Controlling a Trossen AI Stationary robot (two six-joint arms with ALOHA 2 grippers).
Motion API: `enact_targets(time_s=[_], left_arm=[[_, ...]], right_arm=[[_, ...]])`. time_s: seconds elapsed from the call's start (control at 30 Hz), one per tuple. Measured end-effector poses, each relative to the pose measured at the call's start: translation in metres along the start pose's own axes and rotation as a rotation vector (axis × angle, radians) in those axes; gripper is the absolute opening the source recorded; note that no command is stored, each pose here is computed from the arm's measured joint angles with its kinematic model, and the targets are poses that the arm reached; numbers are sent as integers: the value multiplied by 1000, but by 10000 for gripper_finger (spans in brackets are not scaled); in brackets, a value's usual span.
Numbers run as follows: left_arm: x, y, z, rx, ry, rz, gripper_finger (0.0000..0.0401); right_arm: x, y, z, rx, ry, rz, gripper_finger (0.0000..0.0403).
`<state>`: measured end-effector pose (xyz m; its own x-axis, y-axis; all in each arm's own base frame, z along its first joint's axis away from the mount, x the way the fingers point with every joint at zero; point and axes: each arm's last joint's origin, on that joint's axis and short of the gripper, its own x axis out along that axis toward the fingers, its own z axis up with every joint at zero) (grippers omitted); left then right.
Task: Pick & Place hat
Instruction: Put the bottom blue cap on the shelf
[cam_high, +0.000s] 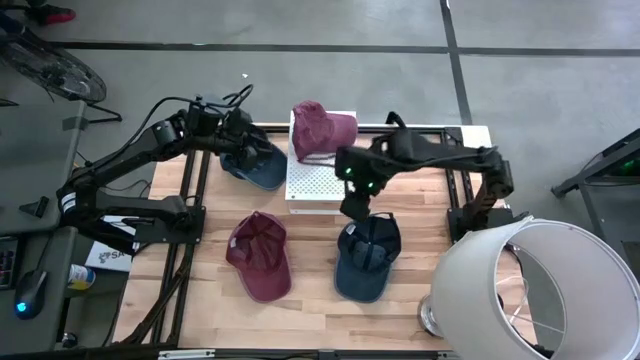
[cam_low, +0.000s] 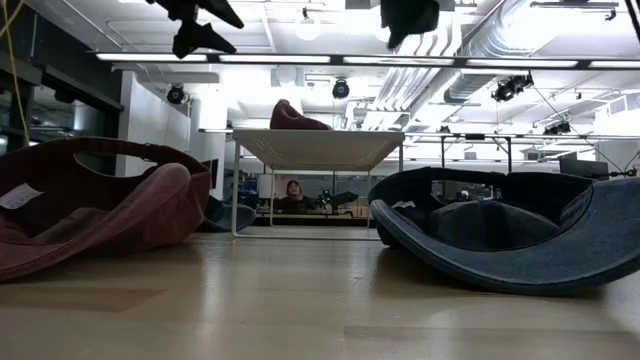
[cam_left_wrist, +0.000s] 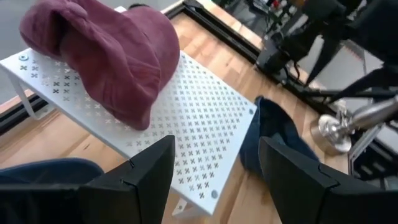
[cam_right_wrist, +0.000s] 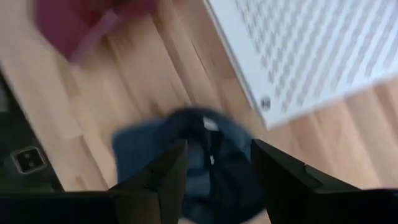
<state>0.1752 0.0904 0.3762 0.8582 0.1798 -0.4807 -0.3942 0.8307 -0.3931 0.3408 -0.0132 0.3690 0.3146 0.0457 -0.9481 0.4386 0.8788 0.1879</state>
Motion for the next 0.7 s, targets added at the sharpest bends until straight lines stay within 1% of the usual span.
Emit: enact_targets(time_s=[0.13, 0.2, 0.33, 0.47, 0.53, 0.6, 0.7], left_arm=[[0, 0, -2, 28, 26, -19, 231], [0, -1, -2, 45, 29, -33, 231], [0, -1, -2, 62, 37, -58, 231], [0, -1, -4, 71, 51, -68, 231], [0, -1, -4, 69, 57, -68, 231], [0, -1, -5, 72, 62, -66, 231], [0, -1, -5, 78, 64, -71, 231]], right_arm=[[20, 5, -9, 46, 165, -98, 169], [29, 10, -11, 34, 187, -142, 170], [48, 20, -21, -34, 205, -172, 170], [77, 16, -43, 5, 347, -260, 169], [89, 13, -55, 15, 395, -302, 170], [100, 10, -65, 10, 420, -333, 169], [115, 5, -73, 15, 413, -353, 170]])
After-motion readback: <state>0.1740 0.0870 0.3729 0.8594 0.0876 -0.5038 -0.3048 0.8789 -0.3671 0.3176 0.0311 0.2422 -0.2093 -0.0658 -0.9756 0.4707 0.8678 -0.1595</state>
